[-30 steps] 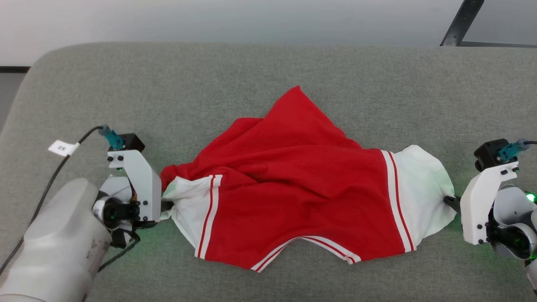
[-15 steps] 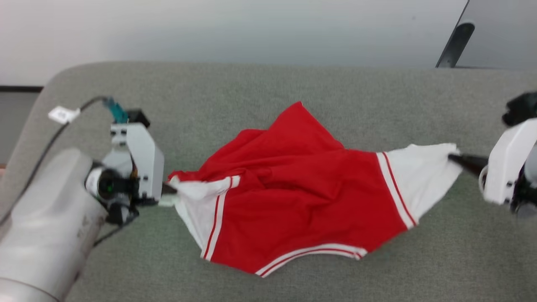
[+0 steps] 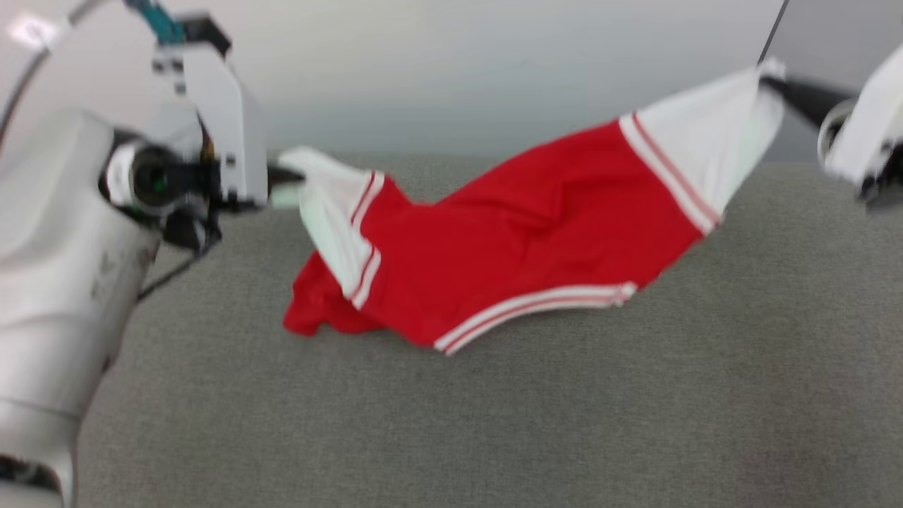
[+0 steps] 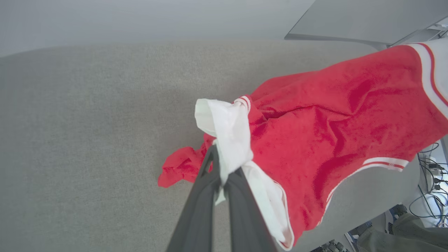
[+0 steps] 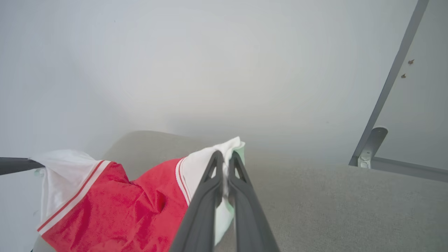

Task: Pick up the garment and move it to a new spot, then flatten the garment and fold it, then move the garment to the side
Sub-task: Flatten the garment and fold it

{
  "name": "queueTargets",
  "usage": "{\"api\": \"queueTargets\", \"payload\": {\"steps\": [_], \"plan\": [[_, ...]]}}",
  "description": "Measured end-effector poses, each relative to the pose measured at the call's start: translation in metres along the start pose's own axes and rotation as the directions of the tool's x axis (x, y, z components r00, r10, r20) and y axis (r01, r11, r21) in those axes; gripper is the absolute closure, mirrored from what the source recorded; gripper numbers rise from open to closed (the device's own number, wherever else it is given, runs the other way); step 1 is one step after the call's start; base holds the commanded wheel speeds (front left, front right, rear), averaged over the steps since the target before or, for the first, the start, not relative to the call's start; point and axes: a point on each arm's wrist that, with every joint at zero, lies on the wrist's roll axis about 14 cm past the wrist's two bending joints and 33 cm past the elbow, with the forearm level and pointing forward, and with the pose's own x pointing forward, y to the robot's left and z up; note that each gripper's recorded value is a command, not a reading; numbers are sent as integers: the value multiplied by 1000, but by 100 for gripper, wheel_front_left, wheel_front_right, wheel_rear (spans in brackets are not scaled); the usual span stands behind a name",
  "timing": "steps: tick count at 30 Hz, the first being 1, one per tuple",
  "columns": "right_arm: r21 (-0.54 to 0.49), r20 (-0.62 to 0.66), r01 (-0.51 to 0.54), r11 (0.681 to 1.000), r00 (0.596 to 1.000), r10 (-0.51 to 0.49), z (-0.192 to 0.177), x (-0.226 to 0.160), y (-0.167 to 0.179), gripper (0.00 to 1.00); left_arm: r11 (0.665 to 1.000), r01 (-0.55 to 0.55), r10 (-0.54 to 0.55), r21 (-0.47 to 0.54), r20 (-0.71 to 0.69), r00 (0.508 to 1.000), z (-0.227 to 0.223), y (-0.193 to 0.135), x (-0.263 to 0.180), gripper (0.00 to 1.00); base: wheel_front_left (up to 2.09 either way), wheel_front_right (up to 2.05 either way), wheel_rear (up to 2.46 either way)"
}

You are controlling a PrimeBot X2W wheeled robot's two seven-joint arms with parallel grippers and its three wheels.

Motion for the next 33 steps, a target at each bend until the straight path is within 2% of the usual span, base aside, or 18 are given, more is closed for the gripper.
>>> {"api": "queueTargets", "payload": {"steps": [5,9,12,15,22,25,28,33], "plan": [[-20,212,9,1000,977,-4,66,-2,12,100,997,-42,32,58,171,985,55,-7,-21,100,0,0,0],[-47,390,65,997,920,-42,116,-7,10,100,991,-101,65,87,353,934,104,-9,-40,100,0,0,0],[-36,486,78,996,872,-51,140,-7,12,100,987,-139,86,85,452,888,133,-7,-50,100,0,0,0],[-29,542,82,996,838,-53,154,-2,14,100,984,-160,97,83,502,859,149,-4,-51,100,0,0,0],[-43,611,126,991,788,-74,172,15,5,100,984,-165,91,69,601,794,186,-6,-44,100,0,0,0],[-92,640,162,982,765,-66,176,27,3,100,978,-191,92,79,663,743,207,-7,-45,100,0,0,0],[-135,679,200,970,732,-57,185,36,-1,100,973,-215,85,84,738,669,231,-6,-47,100,0,0,0],[-175,722,248,953,690,-47,191,62,-13,100,973,-216,55,84,820,570,262,-7,-34,100,0,0,0]]}}
